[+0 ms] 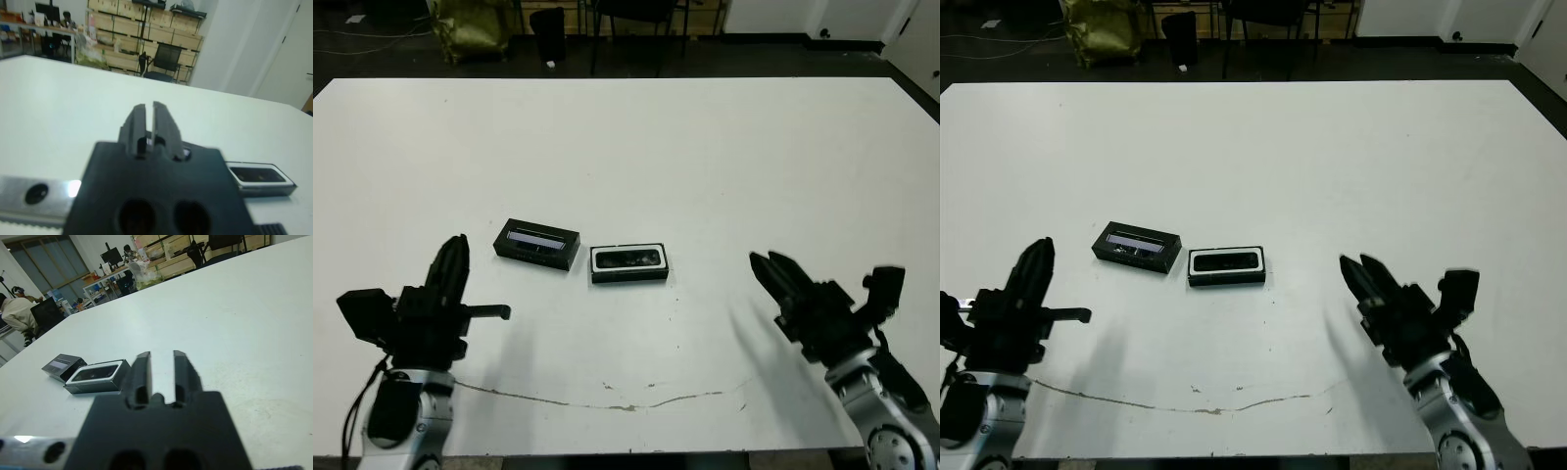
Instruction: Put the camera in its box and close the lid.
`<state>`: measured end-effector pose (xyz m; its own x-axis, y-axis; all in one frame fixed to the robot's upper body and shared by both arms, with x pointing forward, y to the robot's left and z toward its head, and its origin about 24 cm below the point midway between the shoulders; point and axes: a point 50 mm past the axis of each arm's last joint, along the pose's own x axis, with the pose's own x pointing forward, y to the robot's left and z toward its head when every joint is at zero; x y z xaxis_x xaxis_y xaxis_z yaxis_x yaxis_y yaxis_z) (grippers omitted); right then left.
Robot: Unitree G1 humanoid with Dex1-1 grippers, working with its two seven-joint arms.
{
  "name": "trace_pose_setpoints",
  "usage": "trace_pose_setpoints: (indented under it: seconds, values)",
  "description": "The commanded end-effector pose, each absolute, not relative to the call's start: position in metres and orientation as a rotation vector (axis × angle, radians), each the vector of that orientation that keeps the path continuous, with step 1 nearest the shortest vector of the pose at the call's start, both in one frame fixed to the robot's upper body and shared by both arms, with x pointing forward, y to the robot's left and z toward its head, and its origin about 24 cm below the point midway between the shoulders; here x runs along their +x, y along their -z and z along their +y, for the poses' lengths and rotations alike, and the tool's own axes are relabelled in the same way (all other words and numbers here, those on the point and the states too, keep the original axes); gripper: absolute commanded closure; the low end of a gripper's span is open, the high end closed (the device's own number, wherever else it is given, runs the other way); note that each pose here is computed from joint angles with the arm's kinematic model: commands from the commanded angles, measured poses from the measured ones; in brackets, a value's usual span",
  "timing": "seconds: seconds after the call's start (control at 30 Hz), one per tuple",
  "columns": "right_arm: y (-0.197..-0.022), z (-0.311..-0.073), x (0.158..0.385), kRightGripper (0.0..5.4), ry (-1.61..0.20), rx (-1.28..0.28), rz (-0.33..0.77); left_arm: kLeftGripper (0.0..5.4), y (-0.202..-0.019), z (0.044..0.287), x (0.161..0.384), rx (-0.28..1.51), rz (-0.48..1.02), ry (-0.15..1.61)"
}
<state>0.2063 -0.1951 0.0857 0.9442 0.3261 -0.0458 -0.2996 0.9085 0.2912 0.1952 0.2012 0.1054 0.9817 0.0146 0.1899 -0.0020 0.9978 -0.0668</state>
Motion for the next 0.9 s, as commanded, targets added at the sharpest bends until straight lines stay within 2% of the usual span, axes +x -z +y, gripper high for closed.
trace_pose_setpoints:
  seconds: [0.03,0.23,0.4,0.63,0.9]
  values:
    - [-0.087,-0.193,0.205,5.38,-0.306,0.267,0.099,5.4,-0.109,0.209,0.199,0.008,-0.183,-0.012]
    - [-0.091,-0.19,0.207,5.38,-0.314,0.251,0.094,5.4,-0.124,0.22,0.209,0.101,-0.21,0.002]
    - [-0.093,-0.191,0.207,5.38,-0.324,0.254,0.097,5.4,-0.146,0.23,0.227,0.23,-0.206,0.079]
    - [-0.095,-0.193,0.207,5.38,-0.328,0.246,0.099,5.4,-0.176,0.24,0.266,0.517,-0.044,0.438]
    - [-0.098,-0.196,0.206,5.38,-0.334,0.23,0.106,5.4,-0.185,0.241,0.297,0.622,0.104,0.688]
